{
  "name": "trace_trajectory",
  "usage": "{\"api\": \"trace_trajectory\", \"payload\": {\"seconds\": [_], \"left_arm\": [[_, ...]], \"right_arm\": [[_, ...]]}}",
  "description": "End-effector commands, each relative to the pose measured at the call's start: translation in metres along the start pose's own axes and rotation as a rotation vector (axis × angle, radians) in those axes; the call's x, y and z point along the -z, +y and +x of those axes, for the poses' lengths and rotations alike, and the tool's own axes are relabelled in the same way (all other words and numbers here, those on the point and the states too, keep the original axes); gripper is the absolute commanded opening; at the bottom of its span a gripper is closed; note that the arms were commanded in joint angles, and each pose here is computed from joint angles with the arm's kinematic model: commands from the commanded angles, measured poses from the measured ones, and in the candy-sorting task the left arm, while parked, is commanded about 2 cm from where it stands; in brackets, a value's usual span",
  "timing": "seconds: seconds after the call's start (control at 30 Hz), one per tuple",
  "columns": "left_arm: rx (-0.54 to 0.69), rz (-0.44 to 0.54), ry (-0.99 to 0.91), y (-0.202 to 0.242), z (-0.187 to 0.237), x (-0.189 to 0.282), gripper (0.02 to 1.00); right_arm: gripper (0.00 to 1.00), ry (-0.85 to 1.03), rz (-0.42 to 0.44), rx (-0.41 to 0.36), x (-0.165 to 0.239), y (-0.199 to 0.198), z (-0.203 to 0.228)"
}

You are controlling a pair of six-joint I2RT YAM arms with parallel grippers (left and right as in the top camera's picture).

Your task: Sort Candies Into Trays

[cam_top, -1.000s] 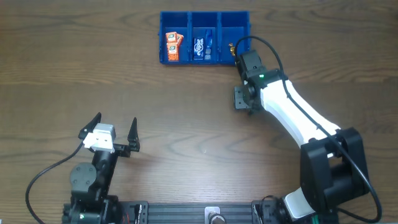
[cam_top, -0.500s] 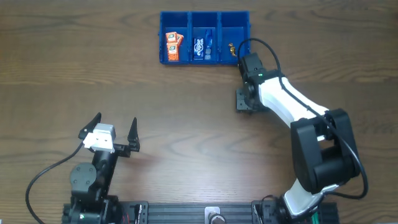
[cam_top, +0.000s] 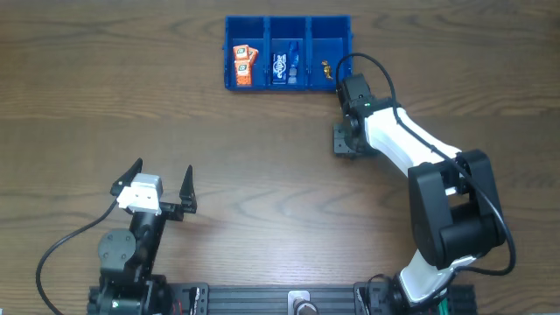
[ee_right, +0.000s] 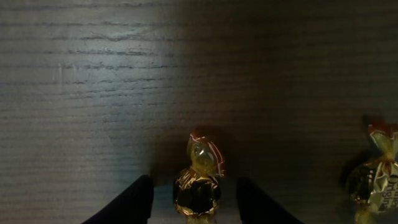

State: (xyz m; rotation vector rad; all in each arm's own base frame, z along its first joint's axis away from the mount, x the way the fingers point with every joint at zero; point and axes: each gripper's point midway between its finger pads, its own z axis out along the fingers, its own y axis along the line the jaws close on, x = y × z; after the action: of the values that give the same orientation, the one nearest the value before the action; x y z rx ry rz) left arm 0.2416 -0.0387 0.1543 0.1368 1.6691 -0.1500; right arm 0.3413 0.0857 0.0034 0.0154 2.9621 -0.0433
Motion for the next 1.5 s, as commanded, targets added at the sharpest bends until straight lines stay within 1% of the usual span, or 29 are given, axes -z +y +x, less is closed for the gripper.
{"api": "trace_trajectory", "payload": {"seconds": [0.03,0.27,0.7,0.9,1.07,1.1,1.23,1.33,1.43,1.5], "left_arm": [[-0.007,0.017,0.046,-0.003,0.016,-0.001,0.998],[-0.007,0.017,0.046,-0.003,0.016,-0.001,0.998],[-0.007,0.017,0.046,-0.003,0.016,-0.001,0.998],[-0.007,0.017,0.046,-0.003,0.016,-0.001,0.998],[-0.007,0.017,0.046,-0.003,0.016,-0.001,1.0],[-0.007,0.017,0.046,-0.003,0.016,-0.001,0.998],[-0.007,0.017,0.046,-0.003,0.016,-0.001,0.998],[-0.007,0.017,0.046,-0.003,0.016,-0.001,0.998],[-0.007,0.017,0.046,-0.003,0.016,-0.001,0.996],[-0.007,0.017,0.046,-0.003,0.016,-0.001,0.998]], "right_arm": [[0.402,0.018,0.006,0.002,-0.006,-0.002,0.003],[0.329,0.02,0.003,0.002,-0.006,-0.002,0.004],[0.299,0.023,0.003,0.002,-0.011,-0.001,0.004],[0.176,0.02,0.0,0.002,-0.011,-0.001,0.003],[0.139,-0.004,-0.008,-0.005,-0.005,0.002,-0.006],[0.137,-0.018,-0.017,-0.005,-0.001,0.004,-0.01],[0.121,-0.173,-0.066,-0.005,0.046,0.016,-0.051],[0.106,-0.32,-0.106,-0.004,0.095,0.025,-0.094],[0.099,-0.467,-0.132,-0.019,0.139,0.034,-0.143],[0.097,-0.543,-0.137,-0.027,0.158,0.038,-0.171]]}}
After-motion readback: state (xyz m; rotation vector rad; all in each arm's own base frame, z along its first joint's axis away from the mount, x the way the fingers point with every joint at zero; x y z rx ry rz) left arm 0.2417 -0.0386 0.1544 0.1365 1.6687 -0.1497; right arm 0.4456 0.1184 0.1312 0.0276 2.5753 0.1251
